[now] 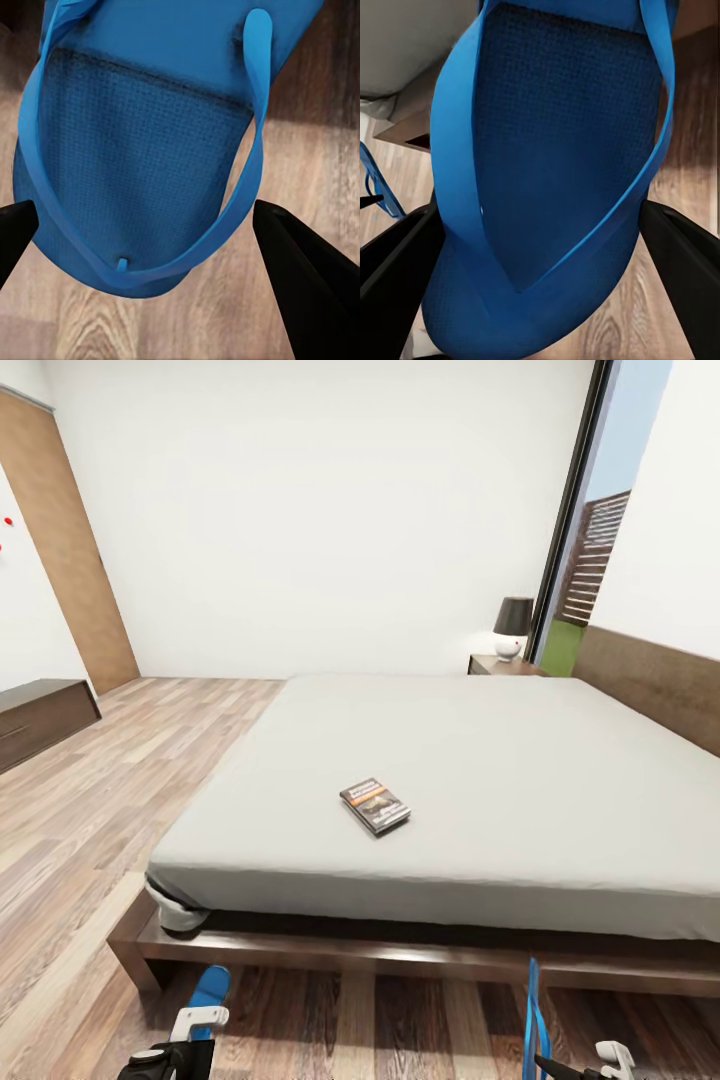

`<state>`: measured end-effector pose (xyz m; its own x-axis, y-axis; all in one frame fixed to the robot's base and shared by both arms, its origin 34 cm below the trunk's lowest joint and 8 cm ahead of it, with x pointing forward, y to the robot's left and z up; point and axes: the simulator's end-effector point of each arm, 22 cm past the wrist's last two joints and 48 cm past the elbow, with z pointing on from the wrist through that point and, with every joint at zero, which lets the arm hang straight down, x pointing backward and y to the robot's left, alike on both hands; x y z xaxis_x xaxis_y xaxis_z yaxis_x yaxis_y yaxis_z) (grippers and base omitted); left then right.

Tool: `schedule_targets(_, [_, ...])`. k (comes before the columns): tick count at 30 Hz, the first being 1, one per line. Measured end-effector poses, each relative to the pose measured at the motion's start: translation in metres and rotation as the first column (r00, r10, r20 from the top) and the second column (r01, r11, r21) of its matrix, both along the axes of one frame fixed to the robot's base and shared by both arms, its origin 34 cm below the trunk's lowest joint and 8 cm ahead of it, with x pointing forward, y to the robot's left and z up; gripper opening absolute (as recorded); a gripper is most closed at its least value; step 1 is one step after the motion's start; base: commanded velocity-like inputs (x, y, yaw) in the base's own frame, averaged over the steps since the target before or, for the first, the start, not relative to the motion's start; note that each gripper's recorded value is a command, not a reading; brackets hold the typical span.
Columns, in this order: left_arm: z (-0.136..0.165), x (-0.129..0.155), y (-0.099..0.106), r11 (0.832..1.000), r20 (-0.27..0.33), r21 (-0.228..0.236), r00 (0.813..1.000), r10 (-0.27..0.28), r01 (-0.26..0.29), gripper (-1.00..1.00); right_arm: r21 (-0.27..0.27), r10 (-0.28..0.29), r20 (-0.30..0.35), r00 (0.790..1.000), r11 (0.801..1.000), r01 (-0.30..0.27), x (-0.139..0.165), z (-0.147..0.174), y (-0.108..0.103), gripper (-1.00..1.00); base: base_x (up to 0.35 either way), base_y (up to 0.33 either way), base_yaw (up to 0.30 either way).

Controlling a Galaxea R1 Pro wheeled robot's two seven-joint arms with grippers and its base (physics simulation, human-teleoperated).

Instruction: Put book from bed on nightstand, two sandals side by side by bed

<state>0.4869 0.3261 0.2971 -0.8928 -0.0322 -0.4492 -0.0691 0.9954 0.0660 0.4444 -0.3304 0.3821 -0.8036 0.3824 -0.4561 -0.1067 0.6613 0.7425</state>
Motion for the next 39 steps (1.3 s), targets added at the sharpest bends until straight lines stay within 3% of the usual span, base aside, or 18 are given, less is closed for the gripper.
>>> schedule_targets(30, [-0.067, -0.017, -0.002, 1.0, 0.001, -0.006, 1.0, -0.001, 0.001, -1.0, -0.002, -0.001, 0.0, 1.0, 1.0, 0.001, -0.018, -0.068, 0.0, -1.0, 0.0, 0.0, 0.0])
schedule_targets(39, [-0.082, -0.026, -0.002, 1.0, -0.028, -0.006, 1.0, -0.002, 0.002, -1.0, -0.002, -0.001, -0.036, 0.999, 1.0, 0.001, -0.025, -0.081, 0.0, -1.0, 0.0, 0.0, 0.0])
